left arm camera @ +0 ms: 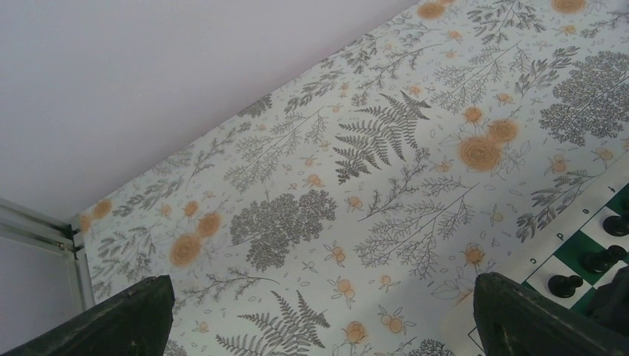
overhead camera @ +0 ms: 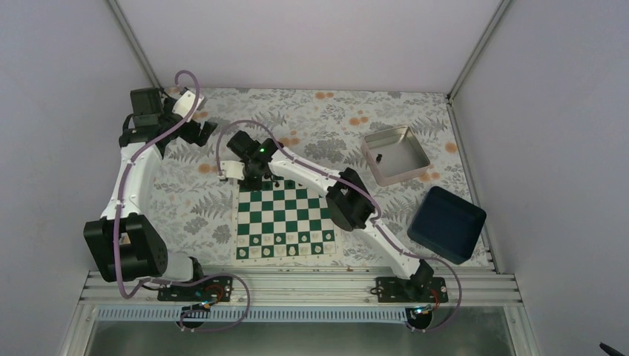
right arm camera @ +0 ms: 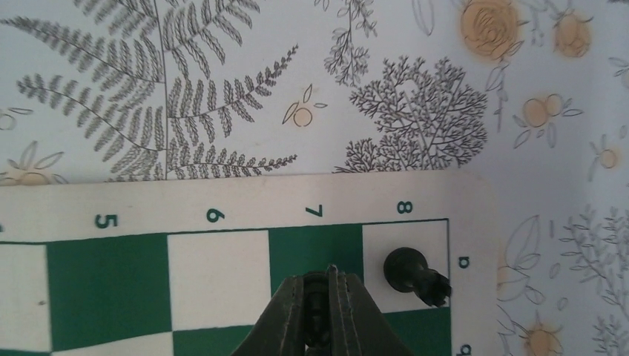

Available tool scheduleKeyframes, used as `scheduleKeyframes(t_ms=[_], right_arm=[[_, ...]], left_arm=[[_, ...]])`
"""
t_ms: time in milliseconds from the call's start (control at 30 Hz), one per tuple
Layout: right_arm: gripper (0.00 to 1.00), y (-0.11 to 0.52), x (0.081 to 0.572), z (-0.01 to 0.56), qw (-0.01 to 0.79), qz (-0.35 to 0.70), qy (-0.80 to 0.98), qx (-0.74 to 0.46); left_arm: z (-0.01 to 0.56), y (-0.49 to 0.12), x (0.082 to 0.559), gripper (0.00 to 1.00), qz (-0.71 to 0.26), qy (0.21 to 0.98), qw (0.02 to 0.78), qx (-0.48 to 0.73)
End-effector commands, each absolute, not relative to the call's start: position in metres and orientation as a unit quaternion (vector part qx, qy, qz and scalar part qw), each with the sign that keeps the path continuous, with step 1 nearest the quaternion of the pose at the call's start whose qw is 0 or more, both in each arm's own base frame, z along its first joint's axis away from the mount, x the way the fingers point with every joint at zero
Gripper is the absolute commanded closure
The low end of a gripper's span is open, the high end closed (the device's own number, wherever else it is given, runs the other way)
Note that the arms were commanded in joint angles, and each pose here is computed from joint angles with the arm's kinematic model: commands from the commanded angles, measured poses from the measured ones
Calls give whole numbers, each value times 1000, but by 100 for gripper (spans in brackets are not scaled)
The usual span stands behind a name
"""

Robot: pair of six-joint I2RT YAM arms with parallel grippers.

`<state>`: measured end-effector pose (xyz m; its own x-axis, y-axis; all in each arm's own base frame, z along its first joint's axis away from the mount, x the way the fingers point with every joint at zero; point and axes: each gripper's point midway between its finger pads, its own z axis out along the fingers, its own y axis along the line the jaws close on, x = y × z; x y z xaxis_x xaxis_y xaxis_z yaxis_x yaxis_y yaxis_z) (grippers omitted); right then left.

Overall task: Set up the chess pieces on the board
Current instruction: Place the chess piece on the chessboard.

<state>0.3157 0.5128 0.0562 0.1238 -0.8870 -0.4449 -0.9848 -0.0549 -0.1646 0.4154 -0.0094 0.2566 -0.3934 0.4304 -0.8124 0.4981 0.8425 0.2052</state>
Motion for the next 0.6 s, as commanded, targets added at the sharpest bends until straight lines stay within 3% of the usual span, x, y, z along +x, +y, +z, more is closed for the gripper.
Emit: scheduleKeyframes(t_ms=[0, 567], right_arm=[[97, 520, 316, 41, 222, 105, 643, -725], [97, 516, 320, 17, 207, 93, 647, -728]], left_arm=[[267, -12, 412, 0, -51, 820, 498, 278], [260, -11, 405, 0, -69, 820, 497, 276]])
